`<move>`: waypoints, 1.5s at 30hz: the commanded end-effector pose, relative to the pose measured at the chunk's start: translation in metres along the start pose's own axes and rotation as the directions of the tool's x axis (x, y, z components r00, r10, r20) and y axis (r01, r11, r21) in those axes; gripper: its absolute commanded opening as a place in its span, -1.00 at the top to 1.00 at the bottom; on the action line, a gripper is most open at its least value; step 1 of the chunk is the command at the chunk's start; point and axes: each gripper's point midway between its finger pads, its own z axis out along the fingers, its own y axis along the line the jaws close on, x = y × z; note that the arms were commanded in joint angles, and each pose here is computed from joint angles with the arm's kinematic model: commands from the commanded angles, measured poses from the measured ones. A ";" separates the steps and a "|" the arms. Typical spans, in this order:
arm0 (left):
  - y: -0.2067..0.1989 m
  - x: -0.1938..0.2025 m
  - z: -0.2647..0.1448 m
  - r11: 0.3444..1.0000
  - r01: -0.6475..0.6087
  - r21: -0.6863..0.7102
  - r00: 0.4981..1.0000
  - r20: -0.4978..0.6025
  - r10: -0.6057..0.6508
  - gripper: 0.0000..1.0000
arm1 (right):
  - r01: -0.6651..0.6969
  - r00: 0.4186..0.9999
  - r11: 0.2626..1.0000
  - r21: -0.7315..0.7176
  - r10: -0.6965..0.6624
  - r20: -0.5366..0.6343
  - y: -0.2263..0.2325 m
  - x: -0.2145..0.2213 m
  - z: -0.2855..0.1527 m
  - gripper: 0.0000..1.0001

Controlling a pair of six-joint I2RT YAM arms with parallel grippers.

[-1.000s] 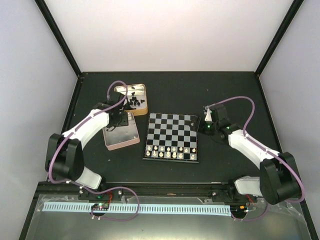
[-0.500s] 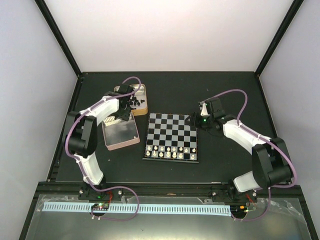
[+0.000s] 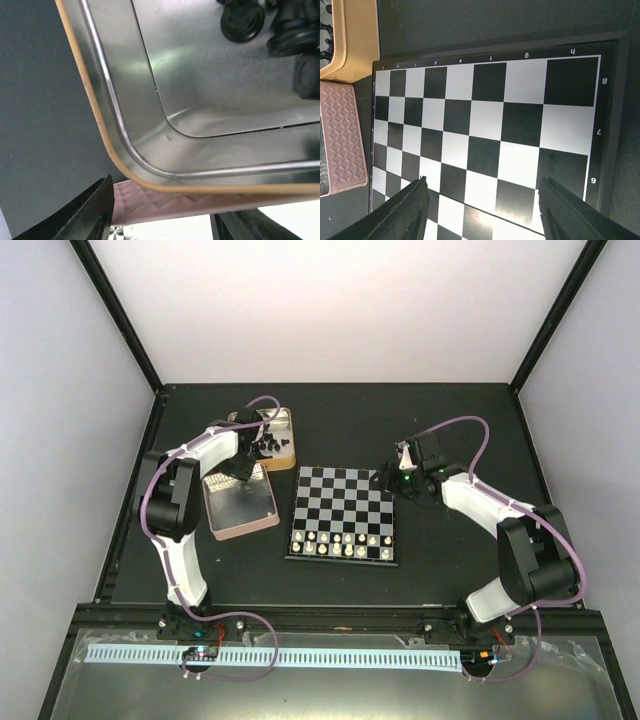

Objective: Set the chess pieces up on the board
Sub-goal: Adjust the storage box at the center of the board.

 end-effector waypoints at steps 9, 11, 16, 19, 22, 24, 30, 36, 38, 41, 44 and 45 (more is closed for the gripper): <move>0.024 0.022 -0.002 0.998 0.016 -0.056 0.995 -0.100 -0.022 0.47 | -0.005 1.000 1.000 -0.030 0.005 0.012 0.013 -0.011 -0.002 -0.20; 0.026 0.029 -0.004 0.997 0.022 -0.067 0.994 -0.108 -0.029 0.52 | 0.003 1.000 0.999 -0.039 -0.003 0.002 0.015 -0.010 0.000 -0.19; 0.032 0.047 -0.004 0.994 0.031 -0.102 0.986 -0.158 -0.047 0.66 | 0.015 1.000 0.999 -0.036 -0.015 -0.001 0.016 -0.010 0.000 -0.19; 0.032 0.057 -0.005 0.992 0.047 -0.114 0.981 -0.182 -0.067 0.74 | 0.018 1.000 0.999 -0.033 -0.018 -0.002 0.016 -0.010 -0.001 -0.19; 0.030 0.065 -0.004 0.991 0.077 -0.108 0.976 -0.194 -0.097 0.75 | 0.019 1.000 0.999 -0.039 -0.019 -0.003 0.017 -0.009 -0.001 -0.19; 0.028 0.071 -0.005 0.990 0.095 -0.101 0.973 -0.199 -0.113 0.78 | 0.021 1.000 0.999 -0.039 -0.022 -0.007 0.017 -0.009 0.000 -0.19; 0.025 0.091 -0.009 0.984 0.154 -0.091 0.962 -0.213 -0.171 0.83 | 0.029 1.000 0.999 -0.038 -0.029 -0.004 0.020 -0.010 -0.001 -0.19; 0.022 0.090 -0.020 0.974 0.221 -0.052 0.954 -0.197 -0.227 0.66 | 0.023 1.000 0.999 -0.042 -0.024 -0.012 0.022 -0.009 0.002 -0.18; 0.022 0.078 -0.030 0.966 0.258 -0.020 0.953 -0.160 -0.258 0.45 | 0.022 1.000 0.999 -0.046 -0.023 -0.011 0.025 -0.010 0.002 -0.18; 0.016 0.052 -0.050 0.939 0.332 0.088 0.942 -0.088 -0.325 0.20 | 0.016 1.000 0.999 -0.050 -0.016 -0.002 0.027 -0.013 0.001 -0.18; 0.002 0.021 -0.070 0.879 0.406 0.250 0.910 -0.019 -0.414 0.15 | 0.003 1.000 0.999 -0.043 -0.003 0.002 0.025 -0.012 0.001 -0.18; -0.005 0.012 -0.075 0.852 0.423 0.308 0.897 -0.008 -0.442 0.15 | -0.003 1.000 0.999 -0.036 0.004 0.002 0.023 -0.011 0.002 -0.17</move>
